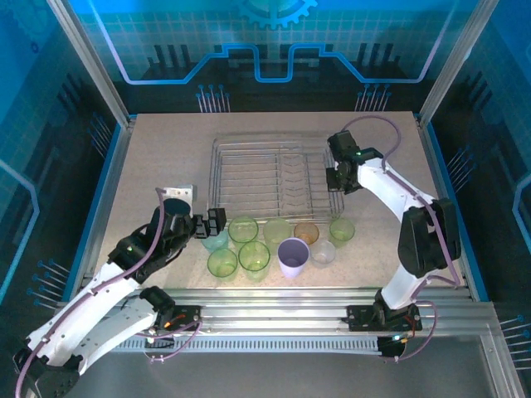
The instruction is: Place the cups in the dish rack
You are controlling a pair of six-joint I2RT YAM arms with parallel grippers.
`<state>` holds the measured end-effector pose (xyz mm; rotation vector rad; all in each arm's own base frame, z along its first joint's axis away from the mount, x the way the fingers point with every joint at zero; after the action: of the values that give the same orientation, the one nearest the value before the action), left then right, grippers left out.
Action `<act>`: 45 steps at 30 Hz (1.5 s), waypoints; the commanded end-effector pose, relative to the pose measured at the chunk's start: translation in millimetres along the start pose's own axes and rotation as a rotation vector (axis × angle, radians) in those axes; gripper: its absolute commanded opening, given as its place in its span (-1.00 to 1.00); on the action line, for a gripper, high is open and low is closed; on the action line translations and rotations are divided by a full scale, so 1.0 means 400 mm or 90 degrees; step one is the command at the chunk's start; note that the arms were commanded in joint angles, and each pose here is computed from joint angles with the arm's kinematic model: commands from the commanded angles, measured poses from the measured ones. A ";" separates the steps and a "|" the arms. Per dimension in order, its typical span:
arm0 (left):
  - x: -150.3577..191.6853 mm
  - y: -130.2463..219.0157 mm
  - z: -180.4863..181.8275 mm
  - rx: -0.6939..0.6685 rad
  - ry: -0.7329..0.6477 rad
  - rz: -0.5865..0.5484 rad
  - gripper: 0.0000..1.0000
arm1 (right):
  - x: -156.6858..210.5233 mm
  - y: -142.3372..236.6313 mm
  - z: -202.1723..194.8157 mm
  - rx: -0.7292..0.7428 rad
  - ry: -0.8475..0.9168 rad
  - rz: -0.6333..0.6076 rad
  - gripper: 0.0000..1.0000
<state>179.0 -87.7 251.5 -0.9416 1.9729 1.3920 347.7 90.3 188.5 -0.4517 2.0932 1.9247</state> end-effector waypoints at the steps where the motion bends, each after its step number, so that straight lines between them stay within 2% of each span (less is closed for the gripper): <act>1: 0.009 -0.009 0.003 0.006 0.018 0.005 0.99 | 0.056 -0.012 -0.041 0.045 -0.004 0.054 -0.82; 10: 0.011 -0.013 0.002 0.010 0.018 0.003 0.99 | 0.104 0.005 -0.044 0.015 -0.021 0.070 -0.75; 17: 0.008 -0.007 0.012 -0.010 0.046 -0.011 0.99 | 0.105 0.074 -0.041 -0.036 -0.013 0.041 -0.09; 22: 0.004 0.009 0.022 -0.012 0.089 -0.043 0.99 | 0.071 0.180 -0.037 -0.055 0.017 0.002 0.16; 28: -0.001 0.028 0.030 -0.008 0.149 -0.069 0.99 | 0.041 0.312 0.049 -0.141 0.075 -0.069 0.39; 33: -0.003 0.033 0.018 0.045 0.207 -0.082 0.99 | 0.044 0.364 0.158 -0.210 0.123 -0.078 0.42; 40: 0.001 0.032 0.023 0.033 0.197 -0.078 0.99 | 0.074 0.364 0.326 -0.280 0.195 -0.037 0.30; 45: 0.003 0.033 0.026 0.028 0.192 -0.079 0.99 | 0.105 0.339 0.418 -0.285 0.249 0.009 0.22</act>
<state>168.3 -77.2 254.1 -1.2658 2.1122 1.2046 261.2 250.3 282.2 -0.9897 1.8306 2.4243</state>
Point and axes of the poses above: each hand's point on the last joint's axis, 136 mm out from that joint toward the fingers, its own y axis back along the fingers, its own z axis along the line the jaws close on, x = y × z, the point moved 8 cm from there along y, back along the fingers, and after that the axes turned 3 degrees about y, right-handed, at the moved point
